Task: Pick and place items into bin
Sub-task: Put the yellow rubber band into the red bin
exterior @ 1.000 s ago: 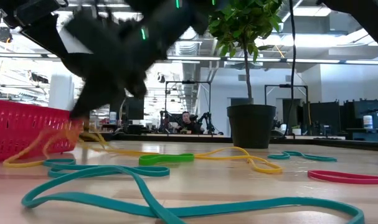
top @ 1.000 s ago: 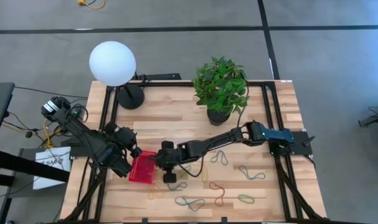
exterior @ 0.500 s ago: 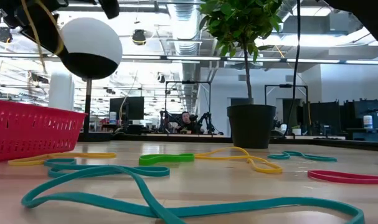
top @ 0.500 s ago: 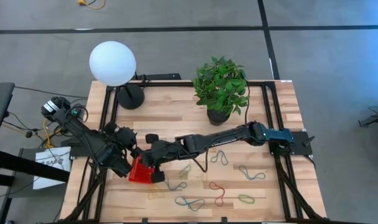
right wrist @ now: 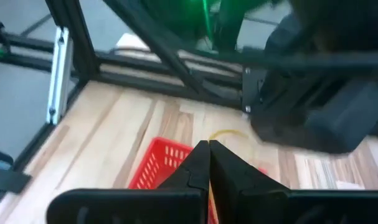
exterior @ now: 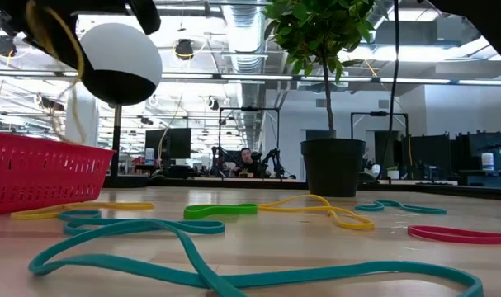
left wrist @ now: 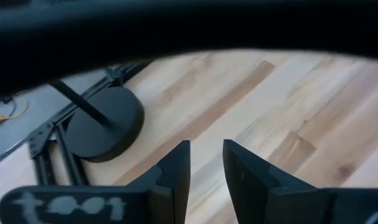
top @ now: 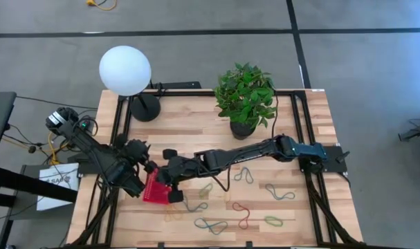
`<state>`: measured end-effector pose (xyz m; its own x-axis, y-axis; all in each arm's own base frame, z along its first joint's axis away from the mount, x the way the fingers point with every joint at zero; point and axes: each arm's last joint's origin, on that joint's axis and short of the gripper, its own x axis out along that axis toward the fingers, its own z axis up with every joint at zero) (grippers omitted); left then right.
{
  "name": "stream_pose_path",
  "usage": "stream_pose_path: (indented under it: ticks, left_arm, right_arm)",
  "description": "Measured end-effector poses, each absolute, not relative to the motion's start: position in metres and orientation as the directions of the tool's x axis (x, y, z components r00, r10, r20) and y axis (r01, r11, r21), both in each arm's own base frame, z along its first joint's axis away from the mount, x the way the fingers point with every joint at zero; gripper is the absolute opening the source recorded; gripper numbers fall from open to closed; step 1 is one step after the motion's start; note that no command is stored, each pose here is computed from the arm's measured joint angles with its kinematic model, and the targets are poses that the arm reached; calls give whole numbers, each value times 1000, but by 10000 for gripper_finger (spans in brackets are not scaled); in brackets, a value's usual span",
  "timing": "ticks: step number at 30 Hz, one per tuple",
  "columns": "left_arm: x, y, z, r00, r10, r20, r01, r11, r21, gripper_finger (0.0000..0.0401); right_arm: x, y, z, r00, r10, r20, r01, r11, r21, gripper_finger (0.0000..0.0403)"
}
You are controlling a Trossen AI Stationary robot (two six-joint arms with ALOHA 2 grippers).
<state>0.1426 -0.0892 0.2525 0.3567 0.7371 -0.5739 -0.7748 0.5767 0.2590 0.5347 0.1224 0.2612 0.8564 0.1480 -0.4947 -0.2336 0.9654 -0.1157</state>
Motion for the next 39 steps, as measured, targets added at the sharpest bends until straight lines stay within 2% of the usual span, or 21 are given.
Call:
stream_pose_path:
  ticks: [13, 24, 28, 30, 34, 39]
  left_arm:
    - [136, -84, 261, 395, 723, -567, -786, 586, 199, 87]
    - [129, -77, 269, 426, 705, -567, -765, 615, 191, 87]
    - [130, -78, 269, 427, 704, -568, -763, 617, 192, 87]
    - [132, -80, 268, 442, 689, -574, -762, 626, 165, 87]
    - [143, -91, 266, 512, 594, -620, -698, 709, 103, 87]
    - [167, -118, 269, 674, 358, -646, -475, 880, -8, 87]
  right_arm:
    - [535, 118, 261, 855, 141, -500, -227, 967, -115, 9]
    - [536, 117, 262, 862, 140, -487, -223, 968, -116, 95]
    - [537, 117, 263, 867, 141, -478, -221, 968, -116, 114]
    - [534, 117, 259, 843, 136, -521, -227, 967, -115, 118]
    - [519, 113, 255, 726, 110, -678, -237, 966, -98, 117]
    - [492, 108, 271, 594, 79, -801, -201, 978, -52, 118]
